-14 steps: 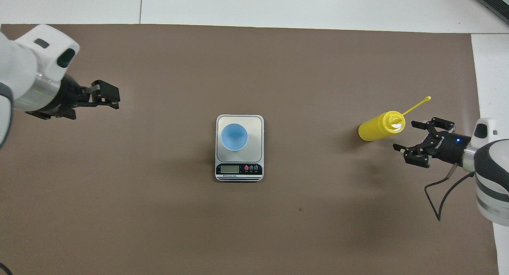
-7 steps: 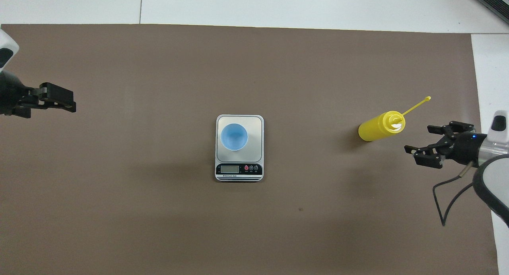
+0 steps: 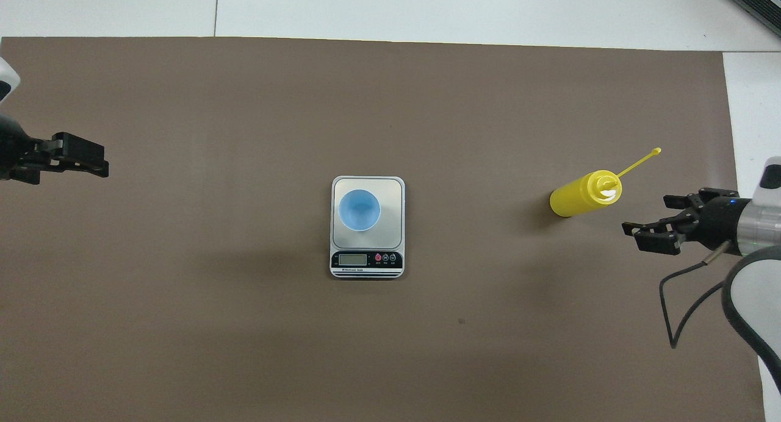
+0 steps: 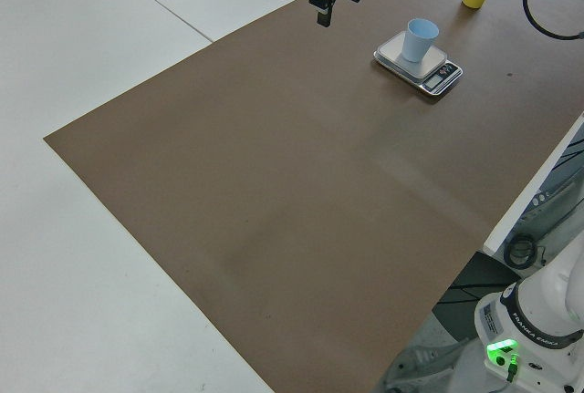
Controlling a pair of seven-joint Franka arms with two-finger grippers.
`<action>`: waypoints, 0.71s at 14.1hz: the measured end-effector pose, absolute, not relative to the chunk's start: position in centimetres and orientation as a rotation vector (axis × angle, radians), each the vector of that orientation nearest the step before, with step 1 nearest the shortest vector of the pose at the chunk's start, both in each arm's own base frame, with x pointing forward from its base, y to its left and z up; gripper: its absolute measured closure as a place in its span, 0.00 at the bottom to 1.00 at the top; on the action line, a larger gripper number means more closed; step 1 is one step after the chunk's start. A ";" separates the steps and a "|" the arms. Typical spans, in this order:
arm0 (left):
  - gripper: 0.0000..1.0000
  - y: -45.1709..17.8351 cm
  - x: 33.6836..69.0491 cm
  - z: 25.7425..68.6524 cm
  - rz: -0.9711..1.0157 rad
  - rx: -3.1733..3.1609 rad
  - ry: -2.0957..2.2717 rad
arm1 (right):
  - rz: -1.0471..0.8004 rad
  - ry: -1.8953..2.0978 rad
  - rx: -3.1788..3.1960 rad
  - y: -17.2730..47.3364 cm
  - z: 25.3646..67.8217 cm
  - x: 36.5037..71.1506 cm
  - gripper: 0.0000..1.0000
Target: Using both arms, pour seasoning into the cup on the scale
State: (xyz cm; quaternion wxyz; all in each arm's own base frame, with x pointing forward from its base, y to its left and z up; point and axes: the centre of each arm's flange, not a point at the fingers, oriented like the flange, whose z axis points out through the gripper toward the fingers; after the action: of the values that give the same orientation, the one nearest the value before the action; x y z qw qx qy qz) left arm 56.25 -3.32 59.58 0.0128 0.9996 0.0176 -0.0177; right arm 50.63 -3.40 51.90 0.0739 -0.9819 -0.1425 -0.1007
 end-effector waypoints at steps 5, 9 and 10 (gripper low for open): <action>0.00 -3.3 55.0 59.1 -0.081 3.116 0.055 | -0.259 -0.068 -3.102 -0.2 56.3 51.2 0.00; 0.00 -3.3 54.6 59.0 -0.089 3.116 0.055 | -0.185 0.127 -3.132 0.2 59.8 52.3 0.00; 0.00 -3.1 54.6 59.0 -0.088 3.116 0.060 | -0.183 0.147 -3.130 0.2 60.5 52.8 0.00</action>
State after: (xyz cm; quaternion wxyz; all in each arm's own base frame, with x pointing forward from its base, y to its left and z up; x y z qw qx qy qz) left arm 54.64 -3.10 58.99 0.0119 0.9993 0.0192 -0.0282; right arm 52.79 0.17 60.47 0.0016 -0.9972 0.0467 -0.0584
